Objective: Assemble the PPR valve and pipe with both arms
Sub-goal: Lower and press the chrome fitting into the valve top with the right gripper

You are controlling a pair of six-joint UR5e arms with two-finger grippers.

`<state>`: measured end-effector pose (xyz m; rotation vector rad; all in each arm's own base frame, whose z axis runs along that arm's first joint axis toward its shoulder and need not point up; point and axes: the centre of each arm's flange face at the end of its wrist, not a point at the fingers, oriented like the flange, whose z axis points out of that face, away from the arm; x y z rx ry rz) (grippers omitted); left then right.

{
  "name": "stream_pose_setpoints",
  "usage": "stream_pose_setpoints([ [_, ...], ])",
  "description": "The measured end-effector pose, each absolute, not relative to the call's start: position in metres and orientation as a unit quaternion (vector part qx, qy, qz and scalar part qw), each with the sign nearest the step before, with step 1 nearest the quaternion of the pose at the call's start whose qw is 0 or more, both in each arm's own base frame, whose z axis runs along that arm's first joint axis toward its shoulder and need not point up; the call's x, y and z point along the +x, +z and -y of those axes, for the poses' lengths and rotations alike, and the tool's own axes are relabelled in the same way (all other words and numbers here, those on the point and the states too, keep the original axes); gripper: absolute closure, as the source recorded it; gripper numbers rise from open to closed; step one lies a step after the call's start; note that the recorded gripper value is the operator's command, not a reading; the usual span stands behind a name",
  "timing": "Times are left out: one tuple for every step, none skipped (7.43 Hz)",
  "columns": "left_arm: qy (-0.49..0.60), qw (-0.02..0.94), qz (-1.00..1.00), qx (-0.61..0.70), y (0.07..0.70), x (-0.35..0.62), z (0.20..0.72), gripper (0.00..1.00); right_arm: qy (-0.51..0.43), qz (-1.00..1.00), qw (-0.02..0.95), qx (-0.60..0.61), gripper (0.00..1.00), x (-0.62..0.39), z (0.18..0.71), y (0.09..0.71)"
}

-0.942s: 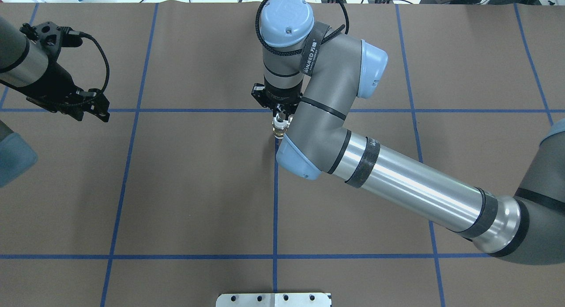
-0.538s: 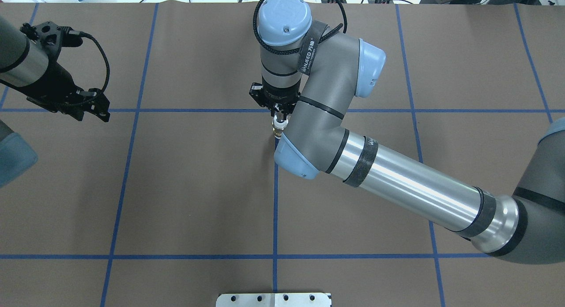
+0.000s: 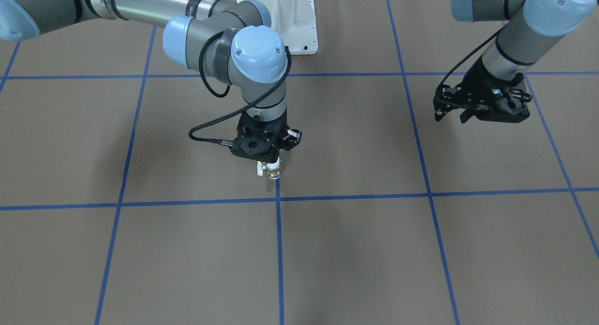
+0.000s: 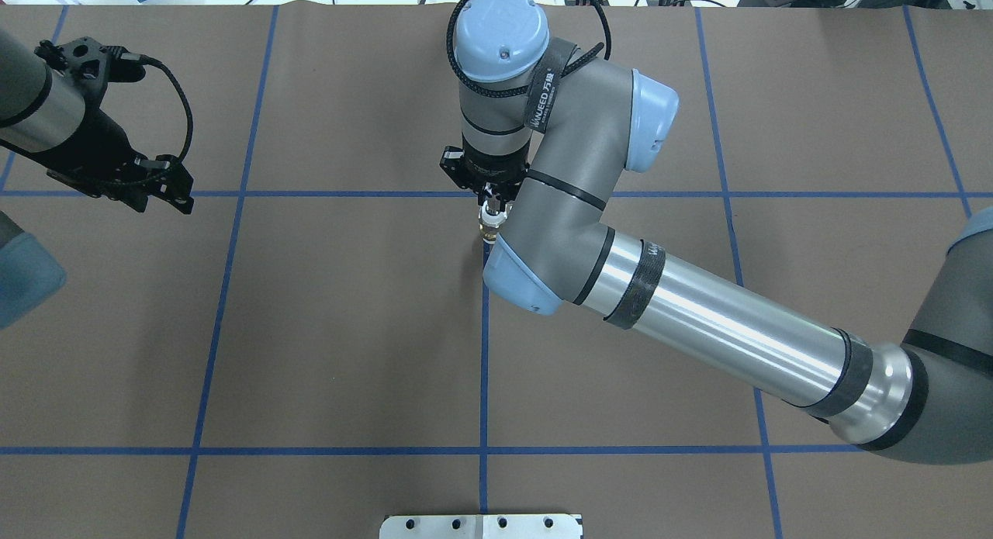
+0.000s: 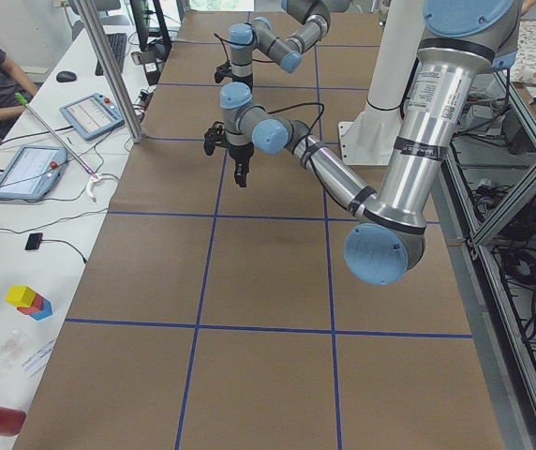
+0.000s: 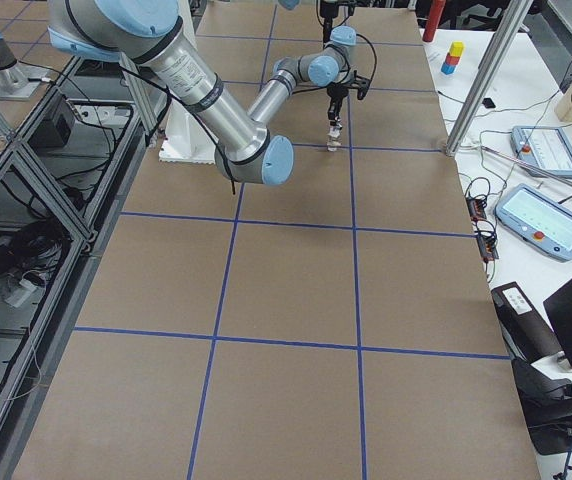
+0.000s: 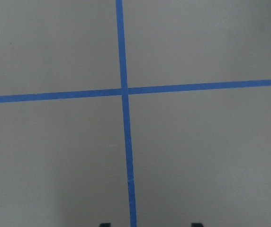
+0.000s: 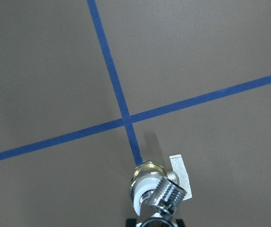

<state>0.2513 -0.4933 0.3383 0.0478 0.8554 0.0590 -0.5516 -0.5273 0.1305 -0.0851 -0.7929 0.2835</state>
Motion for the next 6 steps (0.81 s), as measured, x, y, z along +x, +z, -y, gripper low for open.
stream_pose_setpoints([
  [0.028,0.909,-0.415,0.023,0.3377,0.2514,0.4935,0.35,0.137,0.385,0.912,-0.042,1.0,-0.5517,0.5272,0.1304],
  [0.028,0.909,-0.415,0.024,0.3367,0.2513,0.4933,0.35,0.137,0.385,0.912,-0.042,1.0,-0.5521,0.527,0.131],
  [0.028,0.909,-0.416,0.024,0.3361,0.2511,0.493,0.35,0.137,0.384,0.912,-0.043,1.0,-0.5533,0.5268,0.132],
  [0.028,0.909,-0.416,0.024,0.3358,0.2509,0.4928,0.35,0.137,0.383,0.913,-0.043,1.0,-0.5545,0.5272,0.133],
  [0.028,0.909,-0.416,0.025,0.3351,0.2506,0.4923,0.35,0.138,0.382,0.913,-0.044,1.0,-0.5556,0.5271,0.1338],
  [0.028,0.908,-0.416,0.025,0.3341,0.25,0.4918,0.35,0.137,0.381,0.913,-0.044,1.0,-0.5562,0.527,0.134],
])
